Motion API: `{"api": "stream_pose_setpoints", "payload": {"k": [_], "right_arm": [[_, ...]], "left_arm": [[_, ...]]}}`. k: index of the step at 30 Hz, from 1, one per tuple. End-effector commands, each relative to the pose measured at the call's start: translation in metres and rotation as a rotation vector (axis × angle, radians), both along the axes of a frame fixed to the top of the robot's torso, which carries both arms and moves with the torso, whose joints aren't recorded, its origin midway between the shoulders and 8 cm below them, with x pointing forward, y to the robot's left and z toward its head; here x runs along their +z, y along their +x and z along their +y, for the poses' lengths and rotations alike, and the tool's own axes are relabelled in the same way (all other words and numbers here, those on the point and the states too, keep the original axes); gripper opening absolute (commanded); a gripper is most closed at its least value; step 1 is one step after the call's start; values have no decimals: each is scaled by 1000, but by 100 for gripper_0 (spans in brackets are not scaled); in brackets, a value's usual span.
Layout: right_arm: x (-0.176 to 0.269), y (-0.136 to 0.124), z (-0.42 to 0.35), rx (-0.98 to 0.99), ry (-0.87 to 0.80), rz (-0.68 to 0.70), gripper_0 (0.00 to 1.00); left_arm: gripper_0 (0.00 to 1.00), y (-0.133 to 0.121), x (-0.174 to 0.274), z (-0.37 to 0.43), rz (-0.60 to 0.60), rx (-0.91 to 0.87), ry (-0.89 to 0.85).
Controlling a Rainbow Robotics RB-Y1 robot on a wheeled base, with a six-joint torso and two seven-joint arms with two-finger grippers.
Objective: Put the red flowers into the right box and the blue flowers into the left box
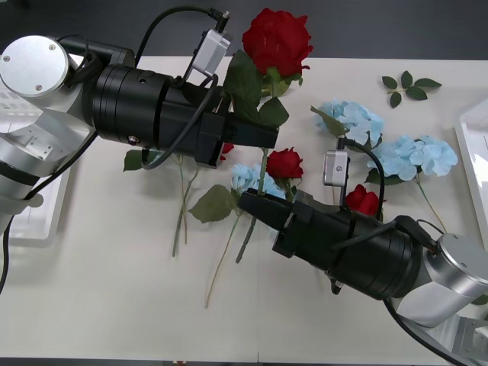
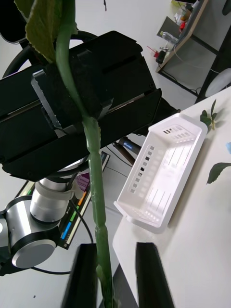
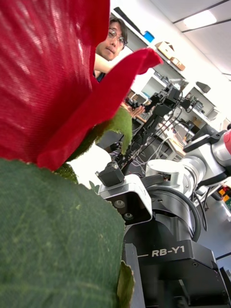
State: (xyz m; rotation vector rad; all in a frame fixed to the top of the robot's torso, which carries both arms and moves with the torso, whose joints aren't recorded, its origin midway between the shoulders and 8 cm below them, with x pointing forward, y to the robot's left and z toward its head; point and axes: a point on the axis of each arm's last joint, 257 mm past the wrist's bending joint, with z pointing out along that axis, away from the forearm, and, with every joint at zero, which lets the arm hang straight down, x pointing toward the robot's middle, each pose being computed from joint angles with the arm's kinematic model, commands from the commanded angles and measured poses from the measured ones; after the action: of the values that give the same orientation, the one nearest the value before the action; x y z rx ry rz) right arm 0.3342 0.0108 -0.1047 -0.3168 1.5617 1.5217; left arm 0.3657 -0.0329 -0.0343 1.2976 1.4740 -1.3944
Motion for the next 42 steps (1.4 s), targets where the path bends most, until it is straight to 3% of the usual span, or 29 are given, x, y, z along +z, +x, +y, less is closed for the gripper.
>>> {"api": "stream_pose_setpoints", "payload": {"k": [1,7,8,9,13,26,34,36,37,42], "right_arm": [[25,-7,12,18,28,-61,0],[25,-5,12,16,25,-63,0],[26,-5,12,17,26,-66,0],[26,-5,12,18,25,-65,0],[25,-5,11,16,21,-66,0],[17,-1,-1,13,-42,-83,0],[-10,13,-44,-18,-202,-78,0],[-17,19,-61,-31,-241,-39,0],[-22,24,-73,-45,-261,-8,0],[-41,46,-120,-104,-346,88,0]], "left_arm": [[0,-1,16,-1,-48,-9,-14],[0,-1,16,-1,-48,-9,-14],[14,-1,16,-1,-48,-9,-14],[42,-1,16,-1,-48,-9,-14],[99,-1,16,-1,-48,-9,-14],[100,-1,16,-1,-48,-9,-14],[100,-1,16,-1,-48,-9,-14],[100,-1,16,-1,-48,-9,-14],[100,5,-11,9,17,27,3],[100,18,-9,20,-32,67,29]]}}
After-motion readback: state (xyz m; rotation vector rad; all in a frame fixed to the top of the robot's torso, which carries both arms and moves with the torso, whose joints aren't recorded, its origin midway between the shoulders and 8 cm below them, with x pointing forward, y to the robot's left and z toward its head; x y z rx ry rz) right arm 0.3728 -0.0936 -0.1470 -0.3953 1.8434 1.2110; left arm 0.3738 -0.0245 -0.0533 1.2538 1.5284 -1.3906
